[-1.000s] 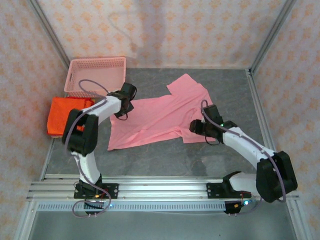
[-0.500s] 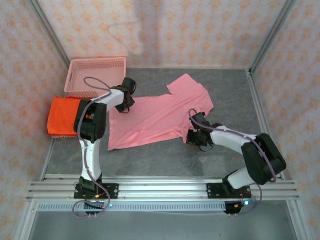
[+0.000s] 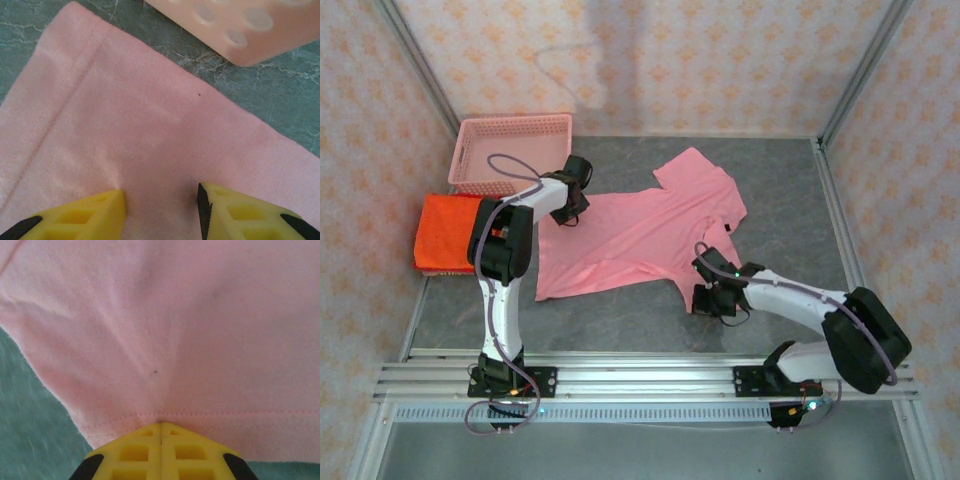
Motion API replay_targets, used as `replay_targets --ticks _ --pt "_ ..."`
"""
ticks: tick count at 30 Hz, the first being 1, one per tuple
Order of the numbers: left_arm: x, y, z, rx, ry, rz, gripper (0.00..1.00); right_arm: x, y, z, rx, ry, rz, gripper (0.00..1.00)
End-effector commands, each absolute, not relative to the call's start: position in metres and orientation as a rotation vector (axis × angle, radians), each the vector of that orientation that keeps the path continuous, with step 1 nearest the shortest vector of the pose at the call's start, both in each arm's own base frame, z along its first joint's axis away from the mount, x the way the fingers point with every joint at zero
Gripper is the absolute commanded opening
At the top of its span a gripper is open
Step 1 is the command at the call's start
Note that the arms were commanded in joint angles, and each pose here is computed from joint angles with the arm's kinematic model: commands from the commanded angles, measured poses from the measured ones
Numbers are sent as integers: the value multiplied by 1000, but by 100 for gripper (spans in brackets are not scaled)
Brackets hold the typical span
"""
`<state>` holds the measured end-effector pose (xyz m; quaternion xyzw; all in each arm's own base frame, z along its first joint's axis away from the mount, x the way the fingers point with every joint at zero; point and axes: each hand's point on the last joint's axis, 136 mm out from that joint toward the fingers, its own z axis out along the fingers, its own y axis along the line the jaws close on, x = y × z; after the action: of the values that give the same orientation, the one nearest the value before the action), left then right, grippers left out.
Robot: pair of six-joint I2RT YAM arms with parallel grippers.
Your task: Fold and stack the t-shirts
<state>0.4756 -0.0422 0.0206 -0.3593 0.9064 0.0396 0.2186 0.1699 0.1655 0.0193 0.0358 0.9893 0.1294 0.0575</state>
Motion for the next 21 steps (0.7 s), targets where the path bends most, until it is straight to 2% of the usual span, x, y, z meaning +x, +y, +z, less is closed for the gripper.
replay_targets --ticks 1,6,8,9,14,18,21 --pt "461 -40 -16 -1036 2611 136 44 134 150 25 160 3107 322 1" --pt "468 -39 -19 -1034 2615 139 44 130 156 55 115 3076 423 2" --pt "472 -38 -19 -1033 2616 139 44 138 167 72 75 3020 510 7" --pt "473 -37 -20 -1034 2617 140 44 149 172 84 58 2964 534 13" --pt "480 -38 -26 -1025 2629 136 45 217 181 111 105 2768 548 16" --pt "486 -33 -30 -1027 2644 152 45 286 165 106 217 2675 457 17" --pt "485 -31 -30 -1036 2644 148 45 340 147 108 299 2597 398 23"
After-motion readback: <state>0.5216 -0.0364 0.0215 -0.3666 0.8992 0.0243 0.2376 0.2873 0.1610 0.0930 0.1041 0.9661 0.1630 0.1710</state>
